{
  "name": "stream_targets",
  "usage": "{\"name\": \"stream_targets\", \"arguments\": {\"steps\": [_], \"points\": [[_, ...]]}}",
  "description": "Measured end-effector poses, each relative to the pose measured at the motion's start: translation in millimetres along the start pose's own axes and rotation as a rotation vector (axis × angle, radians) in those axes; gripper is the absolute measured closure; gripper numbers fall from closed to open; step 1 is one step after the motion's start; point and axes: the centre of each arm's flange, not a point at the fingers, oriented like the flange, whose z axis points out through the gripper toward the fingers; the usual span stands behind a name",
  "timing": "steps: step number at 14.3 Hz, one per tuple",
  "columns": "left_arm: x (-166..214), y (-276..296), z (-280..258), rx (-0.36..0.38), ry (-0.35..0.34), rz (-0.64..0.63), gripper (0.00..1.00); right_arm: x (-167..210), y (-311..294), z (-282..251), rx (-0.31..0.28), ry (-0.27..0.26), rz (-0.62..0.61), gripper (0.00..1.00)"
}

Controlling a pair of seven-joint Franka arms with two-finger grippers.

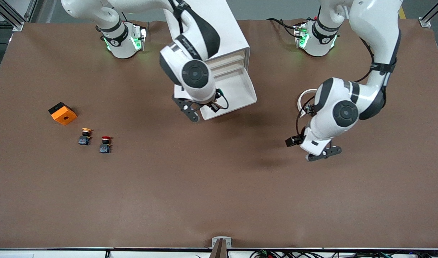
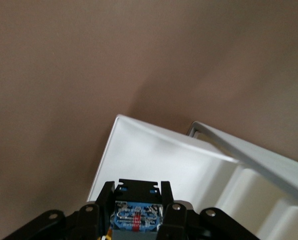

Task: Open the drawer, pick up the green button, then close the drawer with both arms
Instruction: 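Push the drawer shut with the left gripper while the right gripper carries the button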

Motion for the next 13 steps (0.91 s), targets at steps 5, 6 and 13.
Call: {"name": "stream_targets", "arguments": {"steps": [5,6,13], "points": [[-75,58,38,-0.027,-0.015,-0.051,0.00,112,70,-85,-0.021,-0.068,-0.308,0.58],[-90,64,47,-0.019,-0.022,-0.056,0.00,143,87,-98,-0.013,-0.081,-0.387,0.58],[-181,100,86,0.054,-0.070,-0.043,0.00,282,144,-82,-0.033,-0.010,-0.696,0.58]]}}
